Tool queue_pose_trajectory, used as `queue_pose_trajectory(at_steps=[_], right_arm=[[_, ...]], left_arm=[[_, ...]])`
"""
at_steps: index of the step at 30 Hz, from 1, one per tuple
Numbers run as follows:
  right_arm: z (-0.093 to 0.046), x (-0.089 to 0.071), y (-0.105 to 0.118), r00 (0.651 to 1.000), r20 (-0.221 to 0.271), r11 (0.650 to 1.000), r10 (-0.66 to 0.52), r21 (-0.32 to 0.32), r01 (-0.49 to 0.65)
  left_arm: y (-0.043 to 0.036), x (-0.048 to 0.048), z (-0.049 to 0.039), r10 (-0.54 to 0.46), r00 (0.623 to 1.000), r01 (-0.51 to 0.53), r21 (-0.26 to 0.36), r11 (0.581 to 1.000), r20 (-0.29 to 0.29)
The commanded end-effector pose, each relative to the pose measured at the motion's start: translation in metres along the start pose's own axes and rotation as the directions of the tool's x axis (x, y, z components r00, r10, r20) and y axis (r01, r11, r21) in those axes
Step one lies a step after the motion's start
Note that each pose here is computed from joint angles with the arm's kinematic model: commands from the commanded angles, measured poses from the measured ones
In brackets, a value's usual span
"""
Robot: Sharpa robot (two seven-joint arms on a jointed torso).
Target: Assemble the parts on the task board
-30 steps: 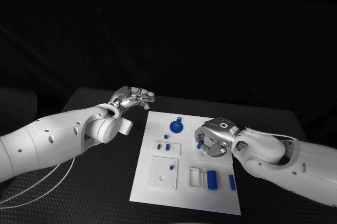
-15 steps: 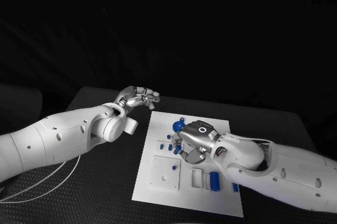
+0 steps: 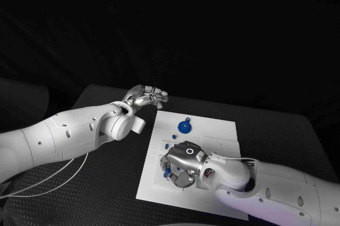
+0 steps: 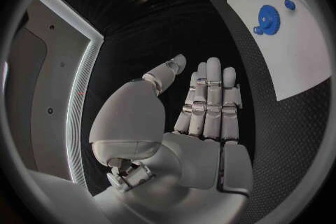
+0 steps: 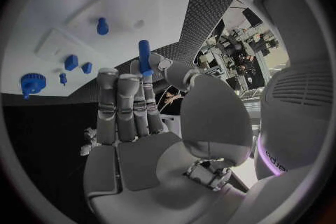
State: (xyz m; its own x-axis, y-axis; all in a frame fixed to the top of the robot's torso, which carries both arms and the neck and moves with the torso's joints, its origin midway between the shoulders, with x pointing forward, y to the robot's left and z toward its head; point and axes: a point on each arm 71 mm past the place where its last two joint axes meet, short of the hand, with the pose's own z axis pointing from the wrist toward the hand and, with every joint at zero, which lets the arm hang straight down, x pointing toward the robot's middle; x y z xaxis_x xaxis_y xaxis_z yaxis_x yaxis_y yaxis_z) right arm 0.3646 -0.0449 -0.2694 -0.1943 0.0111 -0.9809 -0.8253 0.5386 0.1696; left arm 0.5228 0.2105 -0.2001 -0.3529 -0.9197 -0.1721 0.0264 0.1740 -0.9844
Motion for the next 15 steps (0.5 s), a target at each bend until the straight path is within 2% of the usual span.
queue_pose_trajectory(at_steps=[1, 15], right_arm=[[-0.0003, 0.0063, 0.0013, 0.999, -0.026, 0.999, -0.028, -0.018, 0.027], [0.0, 0.0101, -0.0009, 0.998, -0.035, 0.998, -0.055, -0.006, 0.055]], left_arm=[[-0.0015, 0.0018, 0.0002, -0.01, 1.0, 0.011, 0.01, 1.0, -0.011], [-0.0015, 0.0014, -0.0003, -0.011, 1.0, 0.011, 0.01, 1.0, -0.012]])
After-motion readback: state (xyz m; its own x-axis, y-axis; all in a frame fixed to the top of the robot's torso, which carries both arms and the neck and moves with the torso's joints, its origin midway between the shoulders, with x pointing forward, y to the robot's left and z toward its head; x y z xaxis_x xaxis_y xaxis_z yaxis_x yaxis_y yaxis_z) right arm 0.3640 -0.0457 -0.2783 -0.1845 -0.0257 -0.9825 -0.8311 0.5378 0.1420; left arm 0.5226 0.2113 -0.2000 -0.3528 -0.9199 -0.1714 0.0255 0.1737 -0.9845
